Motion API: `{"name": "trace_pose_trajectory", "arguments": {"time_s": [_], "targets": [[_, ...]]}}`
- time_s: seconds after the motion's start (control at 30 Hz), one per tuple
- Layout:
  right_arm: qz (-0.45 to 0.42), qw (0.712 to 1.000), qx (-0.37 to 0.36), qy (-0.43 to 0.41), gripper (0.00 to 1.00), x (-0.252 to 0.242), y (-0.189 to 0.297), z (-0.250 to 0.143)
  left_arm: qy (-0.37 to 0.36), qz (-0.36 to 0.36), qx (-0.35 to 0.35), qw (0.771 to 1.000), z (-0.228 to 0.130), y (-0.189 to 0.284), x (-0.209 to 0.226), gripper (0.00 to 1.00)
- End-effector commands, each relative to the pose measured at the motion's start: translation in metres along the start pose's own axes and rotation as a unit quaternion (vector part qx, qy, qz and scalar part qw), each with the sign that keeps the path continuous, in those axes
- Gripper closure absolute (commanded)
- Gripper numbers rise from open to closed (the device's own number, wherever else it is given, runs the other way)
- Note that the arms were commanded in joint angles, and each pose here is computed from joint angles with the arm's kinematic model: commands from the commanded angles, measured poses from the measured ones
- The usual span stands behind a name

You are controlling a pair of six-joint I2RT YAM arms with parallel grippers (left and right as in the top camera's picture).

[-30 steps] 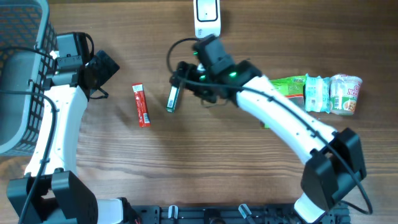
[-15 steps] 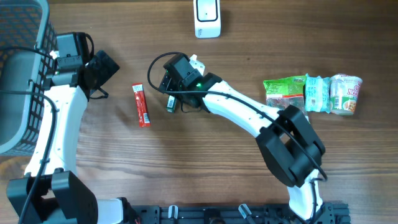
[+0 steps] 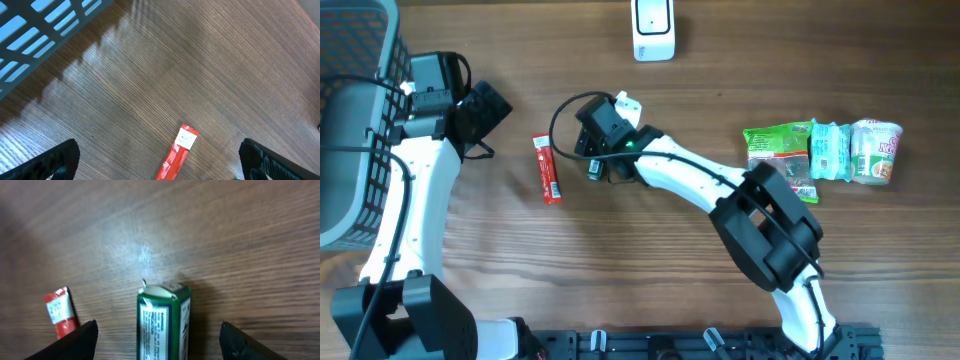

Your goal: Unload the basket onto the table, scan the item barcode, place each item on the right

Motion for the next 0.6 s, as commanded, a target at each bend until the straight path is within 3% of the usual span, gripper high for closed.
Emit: {"name": "trace_pose_trajectory", "arguments": {"time_s": [0.0,0.1,0.2,0.23,0.37,0.57], "targets": [[-0.019,1.0,-0.015,0.018,0.25,-0.004,-0.011,-0.006,0.008,0.004,-0.009,1.0,0.005,0.002,0.0,0.0],[-0.029,0.999,-0.021,0.022,0.32,-0.007,-0.014,-0.007,0.008,0.004,-0.009,1.0,0.005,0.002,0.0,0.0],[-0.04,0.999,-0.026,0.023,0.5,-0.011,-0.013,-0.006,0.008,0.004,-0.009,1.0,0.005,0.002,0.0,0.0],[-0.041,0.999,-0.026,0.022,0.52,-0.012,-0.014,-0.005,0.008,0.004,-0.009,1.0,0.005,0.002,0.0,0.0],[-0.046,0.998,-0.021,0.027,0.47,-0.015,-0.013,-0.006,0.008,0.004,-0.009,1.0,0.005,0.002,0.0,0.0],[-0.027,0.995,-0.033,0.09,0.51,-0.004,-0.01,0.001,0.008,0.004,-0.009,1.0,0.005,0.002,0.0,0.0]]}}
Point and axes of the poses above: each gripper's point midway between its finger pads, its own y axis back along the fingers, its own x axis along the line the jaws close on, z = x × y, the point moved 3 cm from there along y, back along the fingers, and after that the axes turned 1 degree about -y, right-handed, at the moved point
